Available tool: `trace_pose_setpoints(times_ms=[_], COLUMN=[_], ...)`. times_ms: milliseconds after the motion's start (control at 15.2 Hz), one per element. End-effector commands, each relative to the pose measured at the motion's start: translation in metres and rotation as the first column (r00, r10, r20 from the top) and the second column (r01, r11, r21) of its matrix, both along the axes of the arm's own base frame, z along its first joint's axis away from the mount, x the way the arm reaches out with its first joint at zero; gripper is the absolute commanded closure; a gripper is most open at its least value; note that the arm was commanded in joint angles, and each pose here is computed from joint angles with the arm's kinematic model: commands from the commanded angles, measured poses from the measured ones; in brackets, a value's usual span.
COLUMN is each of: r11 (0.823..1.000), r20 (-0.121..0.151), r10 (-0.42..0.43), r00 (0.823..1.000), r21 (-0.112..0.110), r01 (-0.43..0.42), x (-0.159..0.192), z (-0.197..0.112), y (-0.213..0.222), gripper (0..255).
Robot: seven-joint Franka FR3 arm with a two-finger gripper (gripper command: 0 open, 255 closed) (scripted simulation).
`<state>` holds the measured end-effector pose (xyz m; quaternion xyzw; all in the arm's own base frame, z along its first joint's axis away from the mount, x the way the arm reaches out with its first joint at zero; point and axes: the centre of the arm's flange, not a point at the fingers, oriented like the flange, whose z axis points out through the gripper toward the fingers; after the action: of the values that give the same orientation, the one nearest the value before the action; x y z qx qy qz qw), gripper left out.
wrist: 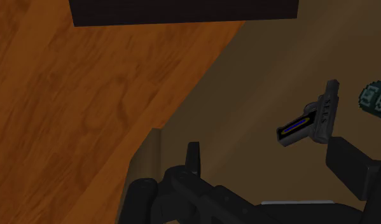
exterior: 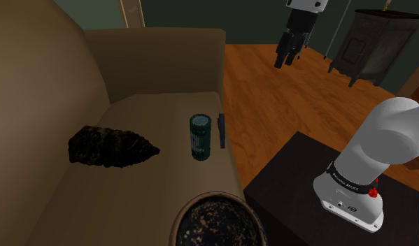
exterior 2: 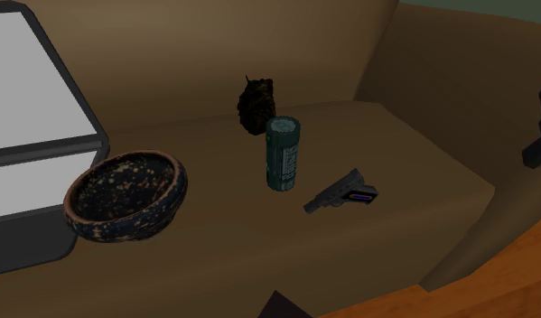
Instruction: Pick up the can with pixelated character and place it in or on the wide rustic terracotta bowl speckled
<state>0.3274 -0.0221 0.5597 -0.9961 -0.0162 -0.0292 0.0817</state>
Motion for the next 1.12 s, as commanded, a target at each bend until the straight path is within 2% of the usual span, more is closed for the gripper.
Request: trace_pose_setpoints(times_ms=[0,1056], r11=[1.0,0.991], r20=[0.0,-0.104], r10=[0.0,0.028], r00=[1.0,0.994], r21=[0.0,-0.128], r01=[0.0,-0.041], x=[0.0,0.063], z=[0.0,-0.037], y=[0.0,0.222], gripper=[0,0])
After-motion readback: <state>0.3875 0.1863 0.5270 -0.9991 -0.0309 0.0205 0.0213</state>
